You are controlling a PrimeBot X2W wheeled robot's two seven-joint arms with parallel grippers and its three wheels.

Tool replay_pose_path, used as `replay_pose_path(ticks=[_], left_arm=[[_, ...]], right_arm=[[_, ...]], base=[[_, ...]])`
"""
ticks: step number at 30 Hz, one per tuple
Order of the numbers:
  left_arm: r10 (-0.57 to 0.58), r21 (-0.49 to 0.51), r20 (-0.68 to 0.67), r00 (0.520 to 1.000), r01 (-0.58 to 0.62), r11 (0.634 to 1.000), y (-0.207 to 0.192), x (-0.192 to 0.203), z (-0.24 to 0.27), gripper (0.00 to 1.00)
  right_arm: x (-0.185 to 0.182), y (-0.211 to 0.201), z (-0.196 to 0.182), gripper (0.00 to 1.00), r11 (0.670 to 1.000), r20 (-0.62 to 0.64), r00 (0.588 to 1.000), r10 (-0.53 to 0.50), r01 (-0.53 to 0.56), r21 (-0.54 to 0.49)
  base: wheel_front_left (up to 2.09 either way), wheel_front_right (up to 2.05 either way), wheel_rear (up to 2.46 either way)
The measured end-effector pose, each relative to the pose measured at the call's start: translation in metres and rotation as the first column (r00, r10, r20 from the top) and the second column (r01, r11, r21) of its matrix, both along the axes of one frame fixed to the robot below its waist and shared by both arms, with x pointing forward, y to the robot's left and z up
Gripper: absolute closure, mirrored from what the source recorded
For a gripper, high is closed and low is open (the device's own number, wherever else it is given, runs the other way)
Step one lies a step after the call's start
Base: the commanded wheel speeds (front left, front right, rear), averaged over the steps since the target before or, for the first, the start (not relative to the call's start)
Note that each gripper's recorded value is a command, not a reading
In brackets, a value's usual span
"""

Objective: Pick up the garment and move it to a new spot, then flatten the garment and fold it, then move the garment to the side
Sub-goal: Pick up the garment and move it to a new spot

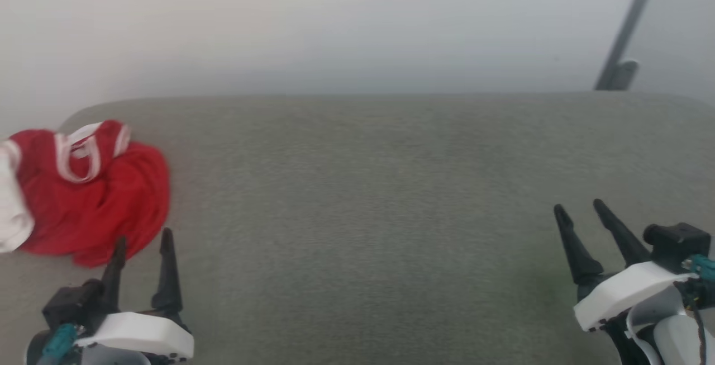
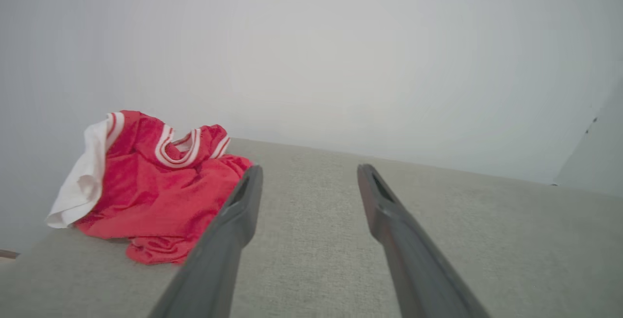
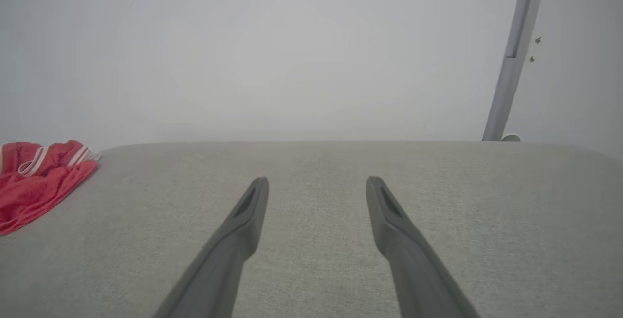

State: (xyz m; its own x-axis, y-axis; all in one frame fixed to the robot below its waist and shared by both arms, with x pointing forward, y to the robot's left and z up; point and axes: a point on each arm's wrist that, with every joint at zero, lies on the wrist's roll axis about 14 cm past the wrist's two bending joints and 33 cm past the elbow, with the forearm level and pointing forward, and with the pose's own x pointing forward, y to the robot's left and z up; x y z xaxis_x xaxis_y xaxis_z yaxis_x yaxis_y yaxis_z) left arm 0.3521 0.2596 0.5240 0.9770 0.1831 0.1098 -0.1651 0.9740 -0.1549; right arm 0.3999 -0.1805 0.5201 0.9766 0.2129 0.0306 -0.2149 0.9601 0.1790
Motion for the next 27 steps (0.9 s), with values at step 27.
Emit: replay_pose_path(ticks=[27], left_arm=[[0.408,-0.022,0.006,0.913,-0.408,0.913,0.119,-0.135,0.007,0.00]], right_arm=[[0.015,0.200,0.016,0.00,0.860,0.016,0.860,0.511,-0.510,-0.036]], base=[[0.00,0.00,0.00]])
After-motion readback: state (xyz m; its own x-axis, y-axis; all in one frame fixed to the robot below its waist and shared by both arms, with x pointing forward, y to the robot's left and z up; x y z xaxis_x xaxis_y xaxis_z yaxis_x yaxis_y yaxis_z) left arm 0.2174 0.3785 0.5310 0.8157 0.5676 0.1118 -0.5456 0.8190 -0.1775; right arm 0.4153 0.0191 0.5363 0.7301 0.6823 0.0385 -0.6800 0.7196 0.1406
